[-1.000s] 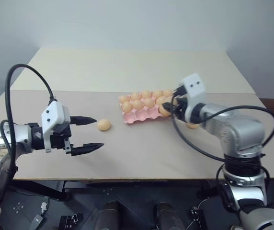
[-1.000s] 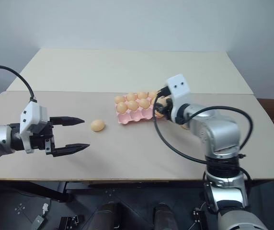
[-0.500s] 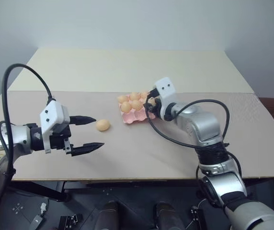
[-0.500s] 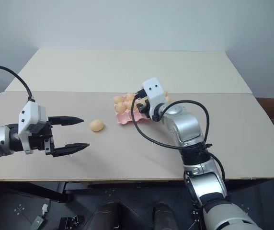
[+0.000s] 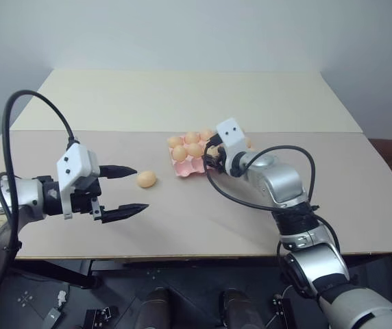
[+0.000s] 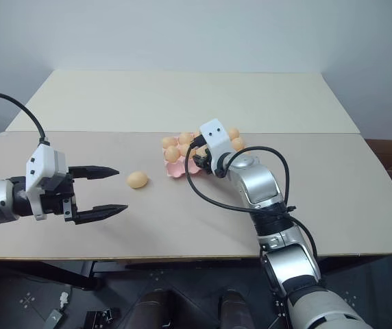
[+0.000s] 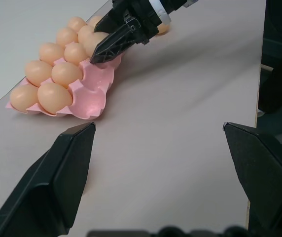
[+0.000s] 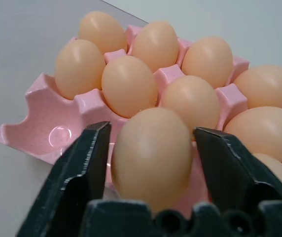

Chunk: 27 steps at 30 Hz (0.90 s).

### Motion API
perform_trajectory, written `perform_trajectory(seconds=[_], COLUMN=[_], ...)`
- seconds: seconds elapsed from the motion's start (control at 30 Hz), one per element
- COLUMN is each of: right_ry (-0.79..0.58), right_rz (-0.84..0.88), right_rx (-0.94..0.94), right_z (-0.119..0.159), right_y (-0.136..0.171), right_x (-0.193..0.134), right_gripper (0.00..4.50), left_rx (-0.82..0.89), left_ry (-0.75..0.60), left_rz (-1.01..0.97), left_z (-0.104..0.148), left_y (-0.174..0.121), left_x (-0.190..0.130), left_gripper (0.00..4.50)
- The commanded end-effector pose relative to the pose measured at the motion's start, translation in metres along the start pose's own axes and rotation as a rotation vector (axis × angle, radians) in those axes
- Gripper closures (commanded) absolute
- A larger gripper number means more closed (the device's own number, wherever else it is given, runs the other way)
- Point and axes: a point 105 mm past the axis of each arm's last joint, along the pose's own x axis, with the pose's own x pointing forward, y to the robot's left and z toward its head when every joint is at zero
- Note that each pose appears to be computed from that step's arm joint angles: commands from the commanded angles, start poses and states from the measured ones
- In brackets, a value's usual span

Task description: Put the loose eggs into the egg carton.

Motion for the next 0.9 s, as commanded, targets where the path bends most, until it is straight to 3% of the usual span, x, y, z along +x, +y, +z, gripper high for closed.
perform_trajectory(seconds=[0.03,0.3,0.43,0.6,0.9], right_ry=[-0.065,-0.191,-0.286,-0.344,-0.288], right_rz=[-0.011,-0.001,0.047,0.122,0.307], right_rx=[-0.033,-0.014,-0.019,-0.098,-0.185], right_z=[0.017,0.043,0.057,0.055,0.05], right_y=[-0.002,-0.01,-0.013,-0.011,-0.029], right_x=[-0.003,-0.039,-0.087,-0.136,-0.239], right_gripper=[0.1,0.04,0.04,0.04,0.04], left_rx=[0.047,0.045,0.038,0.03,0.038], left_ry=[-0.019,-0.033,-0.042,-0.059,-0.073], left_rz=[0.008,0.021,0.035,0.043,0.038], left_z=[0.011,0.013,0.014,0.018,0.023], left_y=[0.0,0.001,0.001,0.002,0.008], left_x=[-0.004,-0.004,-0.006,-0.006,-0.005], left_gripper=[0.0,0.0,0.0,0.0,0.0])
